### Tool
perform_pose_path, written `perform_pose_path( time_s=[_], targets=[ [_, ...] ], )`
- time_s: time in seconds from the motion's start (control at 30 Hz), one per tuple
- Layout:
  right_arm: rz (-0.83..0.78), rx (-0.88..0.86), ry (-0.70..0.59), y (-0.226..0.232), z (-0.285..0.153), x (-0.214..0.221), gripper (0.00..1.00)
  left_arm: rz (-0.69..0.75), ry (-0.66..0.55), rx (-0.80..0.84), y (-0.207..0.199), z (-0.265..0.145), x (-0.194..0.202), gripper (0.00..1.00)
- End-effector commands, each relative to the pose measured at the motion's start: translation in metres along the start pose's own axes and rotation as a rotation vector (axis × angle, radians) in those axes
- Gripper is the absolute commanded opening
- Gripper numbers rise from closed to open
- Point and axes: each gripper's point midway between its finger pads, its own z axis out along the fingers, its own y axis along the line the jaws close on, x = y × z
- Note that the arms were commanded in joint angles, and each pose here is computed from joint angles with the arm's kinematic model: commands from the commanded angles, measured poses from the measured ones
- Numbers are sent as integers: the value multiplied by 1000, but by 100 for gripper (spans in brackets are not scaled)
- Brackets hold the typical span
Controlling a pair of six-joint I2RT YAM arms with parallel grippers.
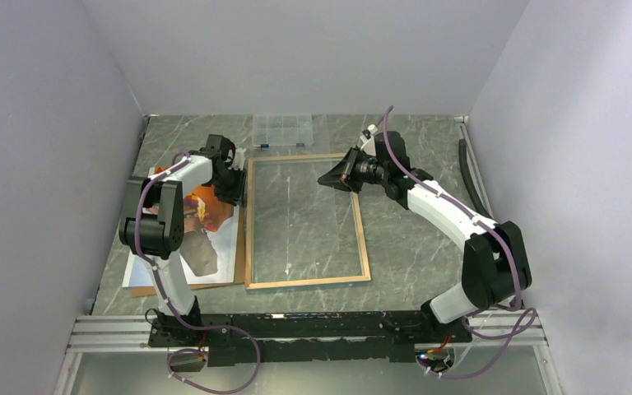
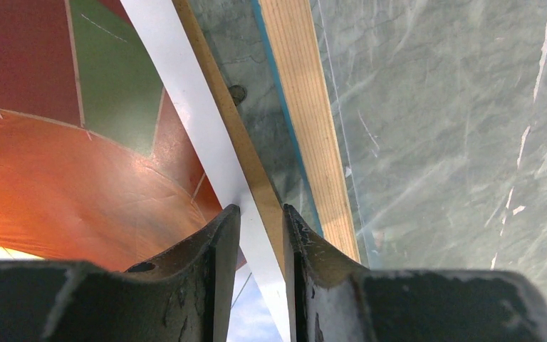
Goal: Put the photo into the frame
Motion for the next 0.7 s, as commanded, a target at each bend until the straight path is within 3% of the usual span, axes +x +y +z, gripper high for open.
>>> perform_pose_path(
  time_s=[0.0, 0.67],
  targets=[
    [-25, -91, -13, 32, -10, 5, 0, -22, 64, 45, -10, 5, 16, 34],
    [-4, -3, -100, 35, -6, 0, 0, -23, 65, 52, -11, 5, 19, 33]
  ],
)
